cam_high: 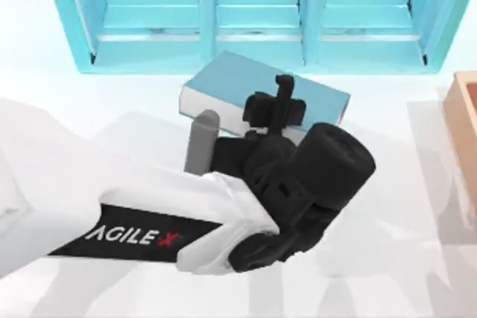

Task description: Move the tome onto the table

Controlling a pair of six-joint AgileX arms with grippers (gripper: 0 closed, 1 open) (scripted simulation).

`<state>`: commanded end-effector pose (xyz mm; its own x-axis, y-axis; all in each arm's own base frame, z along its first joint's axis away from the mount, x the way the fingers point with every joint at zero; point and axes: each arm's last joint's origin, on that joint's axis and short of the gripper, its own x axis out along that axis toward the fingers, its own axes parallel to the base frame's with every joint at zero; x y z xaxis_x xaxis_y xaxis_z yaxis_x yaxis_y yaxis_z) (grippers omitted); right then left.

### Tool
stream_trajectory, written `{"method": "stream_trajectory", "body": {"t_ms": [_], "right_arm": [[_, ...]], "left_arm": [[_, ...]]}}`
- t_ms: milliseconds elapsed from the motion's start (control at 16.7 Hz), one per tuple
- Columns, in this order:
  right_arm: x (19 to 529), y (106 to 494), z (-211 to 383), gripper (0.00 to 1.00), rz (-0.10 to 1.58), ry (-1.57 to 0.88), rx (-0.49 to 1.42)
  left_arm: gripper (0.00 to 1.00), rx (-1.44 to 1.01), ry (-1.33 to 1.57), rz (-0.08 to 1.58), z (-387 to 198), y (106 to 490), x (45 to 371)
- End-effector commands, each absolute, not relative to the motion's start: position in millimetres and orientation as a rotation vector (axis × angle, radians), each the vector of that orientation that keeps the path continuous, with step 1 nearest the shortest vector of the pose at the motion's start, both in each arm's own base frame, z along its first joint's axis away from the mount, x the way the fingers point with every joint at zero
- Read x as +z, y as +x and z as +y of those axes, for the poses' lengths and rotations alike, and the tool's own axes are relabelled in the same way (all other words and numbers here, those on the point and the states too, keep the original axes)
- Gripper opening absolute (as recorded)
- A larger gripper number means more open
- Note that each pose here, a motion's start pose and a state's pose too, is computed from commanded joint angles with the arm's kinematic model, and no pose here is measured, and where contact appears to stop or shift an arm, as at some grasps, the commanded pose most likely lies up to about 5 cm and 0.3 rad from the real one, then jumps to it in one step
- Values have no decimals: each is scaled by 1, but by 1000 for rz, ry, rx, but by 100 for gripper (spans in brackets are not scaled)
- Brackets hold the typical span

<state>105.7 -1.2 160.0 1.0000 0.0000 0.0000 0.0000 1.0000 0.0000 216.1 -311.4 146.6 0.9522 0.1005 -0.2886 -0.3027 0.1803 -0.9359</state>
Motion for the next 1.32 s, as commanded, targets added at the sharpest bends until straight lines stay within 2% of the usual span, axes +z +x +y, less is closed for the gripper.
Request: {"method": "stream_trajectory", "body": {"t_ms": [360,1020,1320], "right_arm": [[160,106,-1,100,0,0,0],[160,106,-1,100,0,0,0],[160,106,-1,100,0,0,0]], "left_arm": [[0,297,-1542,114,-331,197,134],[0,297,-1544,113,-331,192,135],[0,303,-1533,116,-331,193,118]]}}
